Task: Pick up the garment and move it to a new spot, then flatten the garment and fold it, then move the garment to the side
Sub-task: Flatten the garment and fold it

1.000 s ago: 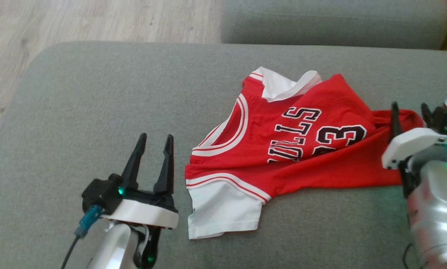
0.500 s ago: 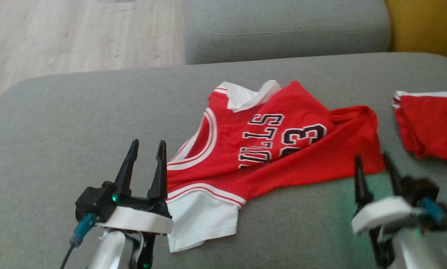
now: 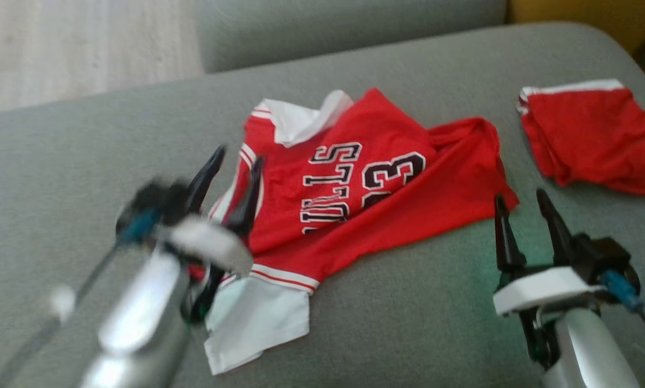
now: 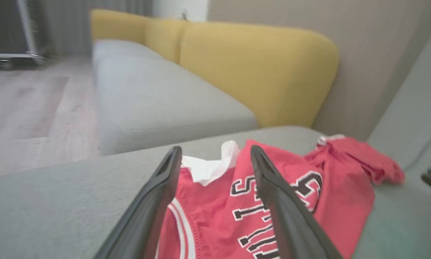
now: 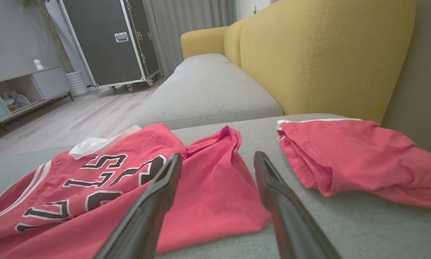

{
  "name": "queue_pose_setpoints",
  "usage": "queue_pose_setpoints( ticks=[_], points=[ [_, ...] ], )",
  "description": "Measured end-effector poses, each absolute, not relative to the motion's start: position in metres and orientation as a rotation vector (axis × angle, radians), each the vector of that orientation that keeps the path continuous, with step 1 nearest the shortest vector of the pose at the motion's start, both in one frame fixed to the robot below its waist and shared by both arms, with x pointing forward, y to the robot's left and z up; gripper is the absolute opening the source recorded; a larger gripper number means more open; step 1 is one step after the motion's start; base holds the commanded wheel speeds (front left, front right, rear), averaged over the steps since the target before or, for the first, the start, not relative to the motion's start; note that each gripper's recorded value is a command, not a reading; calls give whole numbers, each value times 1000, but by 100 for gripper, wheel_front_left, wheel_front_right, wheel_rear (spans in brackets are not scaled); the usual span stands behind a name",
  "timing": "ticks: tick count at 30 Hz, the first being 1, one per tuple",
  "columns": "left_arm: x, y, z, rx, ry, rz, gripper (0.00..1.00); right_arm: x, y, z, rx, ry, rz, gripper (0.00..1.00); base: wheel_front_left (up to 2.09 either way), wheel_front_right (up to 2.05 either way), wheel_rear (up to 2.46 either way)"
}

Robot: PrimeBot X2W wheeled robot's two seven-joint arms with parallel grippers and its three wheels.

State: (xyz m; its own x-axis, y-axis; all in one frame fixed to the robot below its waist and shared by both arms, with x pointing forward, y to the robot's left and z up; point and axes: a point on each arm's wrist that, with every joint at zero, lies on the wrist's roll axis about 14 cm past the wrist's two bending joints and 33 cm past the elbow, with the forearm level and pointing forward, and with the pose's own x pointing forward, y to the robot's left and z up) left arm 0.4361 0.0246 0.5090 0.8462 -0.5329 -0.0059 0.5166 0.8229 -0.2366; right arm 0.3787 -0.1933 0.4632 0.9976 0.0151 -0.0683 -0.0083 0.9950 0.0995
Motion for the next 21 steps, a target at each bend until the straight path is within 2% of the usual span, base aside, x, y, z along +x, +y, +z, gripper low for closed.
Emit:
queue_pose_setpoints(
  ticks=[5,11,21],
  points=[
    [471,-10,490,-47,314,-729,100,397,-201,471,87,44,-3,100,0,0,0],
    [498,-6,449,169,569,-798,100,408,-210,466,94,55,-24,100,0,0,0],
    [516,-16,391,321,719,-888,100,409,-226,445,103,109,-72,100,0,0,0]
  ],
)
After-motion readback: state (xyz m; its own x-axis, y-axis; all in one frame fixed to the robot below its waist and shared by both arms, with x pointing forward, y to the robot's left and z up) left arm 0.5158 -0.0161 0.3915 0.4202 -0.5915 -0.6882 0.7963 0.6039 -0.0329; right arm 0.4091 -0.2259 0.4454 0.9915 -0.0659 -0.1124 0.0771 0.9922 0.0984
